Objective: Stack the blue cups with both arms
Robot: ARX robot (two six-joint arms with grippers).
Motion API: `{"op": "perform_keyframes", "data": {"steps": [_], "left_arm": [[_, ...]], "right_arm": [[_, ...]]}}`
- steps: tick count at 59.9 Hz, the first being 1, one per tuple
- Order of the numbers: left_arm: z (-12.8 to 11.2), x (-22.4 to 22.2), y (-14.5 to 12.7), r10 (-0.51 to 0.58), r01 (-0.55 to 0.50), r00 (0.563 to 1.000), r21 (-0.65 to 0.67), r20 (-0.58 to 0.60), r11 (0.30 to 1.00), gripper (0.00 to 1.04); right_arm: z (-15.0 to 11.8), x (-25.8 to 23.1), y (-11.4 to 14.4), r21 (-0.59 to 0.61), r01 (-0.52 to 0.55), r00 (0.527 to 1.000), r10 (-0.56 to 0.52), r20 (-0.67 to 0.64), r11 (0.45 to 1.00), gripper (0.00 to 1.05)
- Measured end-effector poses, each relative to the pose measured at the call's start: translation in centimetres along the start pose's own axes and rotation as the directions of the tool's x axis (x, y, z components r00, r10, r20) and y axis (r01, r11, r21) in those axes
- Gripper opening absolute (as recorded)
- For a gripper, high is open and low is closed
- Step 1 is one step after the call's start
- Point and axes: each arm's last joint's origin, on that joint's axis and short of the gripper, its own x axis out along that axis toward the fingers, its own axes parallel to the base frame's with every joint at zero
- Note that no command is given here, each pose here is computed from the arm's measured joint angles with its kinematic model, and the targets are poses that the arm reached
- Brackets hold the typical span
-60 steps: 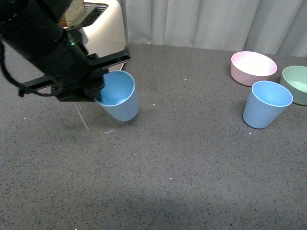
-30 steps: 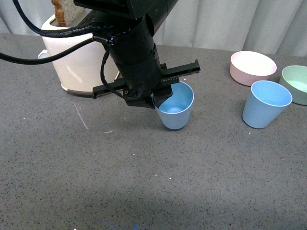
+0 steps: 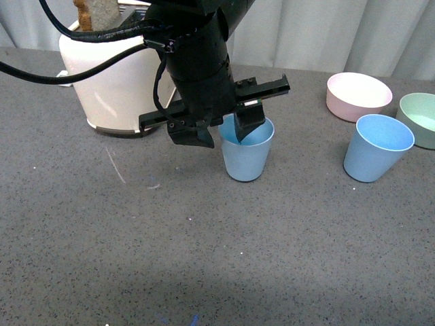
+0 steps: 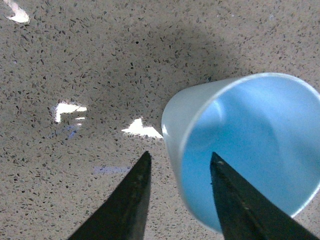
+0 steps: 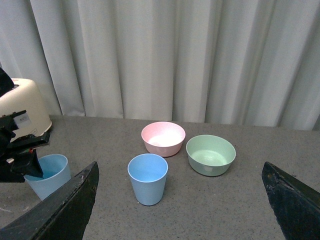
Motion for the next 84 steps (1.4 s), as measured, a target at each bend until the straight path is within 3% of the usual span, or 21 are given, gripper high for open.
{"op": "perform_keyframes", "data": {"steps": [13, 15, 20, 22, 23, 24, 27, 31, 35, 38, 42, 49, 59, 84], "left_arm": [[1.3, -3.1, -0.8, -0.044, 0.045, 0.992, -0.004, 0.121, 0.999, 0.85], [1.4, -3.2, -0.7, -0.030, 0.021, 0.975, 0.040, 0.221, 0.999, 0.84], [0.5, -3.4, 1.2, 0.029, -0.118, 0.831, 0.126, 0.555, 0.985, 0.70], [-0.2, -3.5, 2.4, 0.031, -0.159, 0.775, 0.147, 0.631, 0.976, 0.64], [-0.7, -3.5, 3.0, 0.036, -0.169, 0.772, 0.150, 0.635, 0.974, 0.63], [-1.0, -3.8, 3.7, 0.012, -0.177, 0.723, 0.168, 0.690, 0.970, 0.59], [-2.0, -4.5, 5.5, -0.021, -0.177, 0.645, 0.177, 0.764, 0.968, 0.52], [-3.3, -7.4, 8.5, -0.079, -0.158, 0.465, 0.171, 0.882, 0.973, 0.37], [-4.1, -9.7, 10.2, -0.091, -0.158, 0.385, 0.162, 0.919, 0.974, 0.27], [-5.1, -11.2, 11.7, -0.086, -0.169, 0.359, 0.155, 0.929, 0.973, 0.16], [-6.9, -11.9, 13.5, -0.088, -0.181, 0.379, 0.167, 0.921, 0.969, 0.04], [-9.1, -12.4, 15.4, -0.090, -0.193, 0.414, 0.184, 0.906, 0.964, 0.04], [-11.2, -14.3, 17.3, -0.096, -0.195, 0.396, 0.186, 0.913, 0.963, 0.04], [-15.7, -16.8, 20.4, -0.084, -0.202, 0.405, 0.179, 0.910, 0.963, 0.04]], "right_arm": [[0.0, 0.0, 0.0, 0.000, 0.000, 1.000, 0.000, 0.000, 1.000, 0.95], [0.0, 0.0, 0.0, 0.000, 0.000, 1.000, 0.000, 0.000, 1.000, 0.95], [0.0, 0.0, 0.0, 0.000, -0.001, 1.000, 0.001, 0.000, 1.000, 0.95], [0.0, 0.0, 0.0, 0.000, -0.002, 1.000, 0.002, 0.000, 1.000, 0.95], [0.0, 0.0, 0.0, 0.000, -0.002, 1.000, 0.002, 0.000, 1.000, 0.95], [0.0, 0.0, 0.0, 0.000, 0.000, 1.000, 0.000, 0.000, 1.000, 0.95], [0.0, 0.0, 0.0, 0.000, 0.001, 1.000, -0.001, 0.000, 1.000, 0.95], [0.0, 0.0, 0.0, 0.000, 0.001, 1.000, -0.001, 0.000, 1.000, 0.95], [0.0, 0.0, 0.0, 0.000, 0.000, 1.000, 0.000, 0.000, 1.000, 0.95], [0.0, 0.0, 0.0, 0.000, 0.000, 1.000, 0.000, 0.000, 1.000, 0.95], [0.0, 0.0, 0.0, 0.000, -0.003, 1.000, 0.003, 0.000, 1.000, 0.95], [0.0, 0.0, 0.0, 0.000, 0.000, 1.000, 0.000, 0.000, 1.000, 0.95], [0.0, 0.0, 0.0, 0.000, 0.000, 1.000, 0.000, 0.000, 1.000, 0.95], [0.0, 0.0, 0.0, 0.000, 0.000, 1.000, 0.000, 0.000, 1.000, 0.95]]}}
